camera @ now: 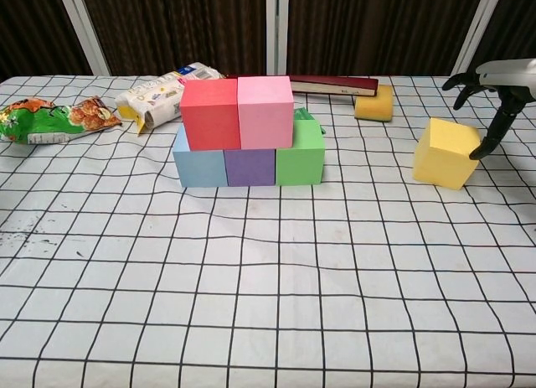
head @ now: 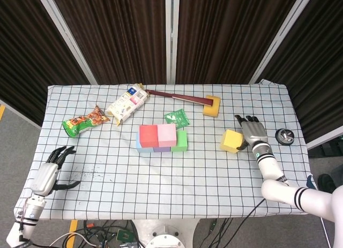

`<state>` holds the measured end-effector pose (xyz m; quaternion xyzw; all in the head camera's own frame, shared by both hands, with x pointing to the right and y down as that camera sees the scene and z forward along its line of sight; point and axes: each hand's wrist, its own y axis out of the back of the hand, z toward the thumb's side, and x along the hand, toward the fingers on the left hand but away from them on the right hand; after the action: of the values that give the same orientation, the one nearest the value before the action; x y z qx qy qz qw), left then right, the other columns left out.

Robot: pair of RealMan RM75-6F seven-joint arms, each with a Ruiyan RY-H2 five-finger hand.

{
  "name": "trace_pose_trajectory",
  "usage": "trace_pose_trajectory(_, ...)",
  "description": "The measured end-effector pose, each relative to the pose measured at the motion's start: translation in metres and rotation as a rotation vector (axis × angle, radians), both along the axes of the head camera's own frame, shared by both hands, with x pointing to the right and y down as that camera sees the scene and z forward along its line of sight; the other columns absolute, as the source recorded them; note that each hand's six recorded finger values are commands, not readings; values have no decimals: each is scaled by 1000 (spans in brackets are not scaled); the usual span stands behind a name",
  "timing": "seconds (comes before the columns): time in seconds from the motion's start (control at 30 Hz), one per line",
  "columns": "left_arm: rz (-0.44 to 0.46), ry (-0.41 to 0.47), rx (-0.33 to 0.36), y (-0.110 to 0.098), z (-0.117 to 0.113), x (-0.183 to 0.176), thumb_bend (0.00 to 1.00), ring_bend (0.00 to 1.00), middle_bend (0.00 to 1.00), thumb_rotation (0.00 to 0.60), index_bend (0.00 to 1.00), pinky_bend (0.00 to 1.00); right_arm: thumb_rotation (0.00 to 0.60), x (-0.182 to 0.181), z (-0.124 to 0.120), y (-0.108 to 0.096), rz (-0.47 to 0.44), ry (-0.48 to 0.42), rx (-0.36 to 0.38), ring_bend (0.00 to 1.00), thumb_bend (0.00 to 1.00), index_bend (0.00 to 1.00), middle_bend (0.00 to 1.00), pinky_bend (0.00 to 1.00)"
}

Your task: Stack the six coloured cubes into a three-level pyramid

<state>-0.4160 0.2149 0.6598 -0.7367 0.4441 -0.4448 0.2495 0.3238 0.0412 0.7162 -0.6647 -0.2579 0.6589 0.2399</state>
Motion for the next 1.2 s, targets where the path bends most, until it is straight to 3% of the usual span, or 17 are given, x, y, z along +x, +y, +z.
trace_pose_trajectory(0.4,-2,11,2,-1,-1,1,3,40,167,600,75,67,600,-15,-19,-1,-30,-49,15,0,0,0,169,0)
trace_pose_trajectory(0.87,-7,6,-5,1,1,-1,3,40,167,600,75,67,600,-16,5,10,-17,-4,-10,0,0,0,232,0)
trace_pose_trajectory(1.03,-9,6,-6,1,1,-2,3,40,167,600,75,67,600,-15,6,9,-9,16,28,33,9,0,395,0)
trace_pose_trajectory(1.2,-7,7,-6,1,2,-1,3,40,167,600,75,67,600,-13,1,5,3,40,81,107,99,0,521,0)
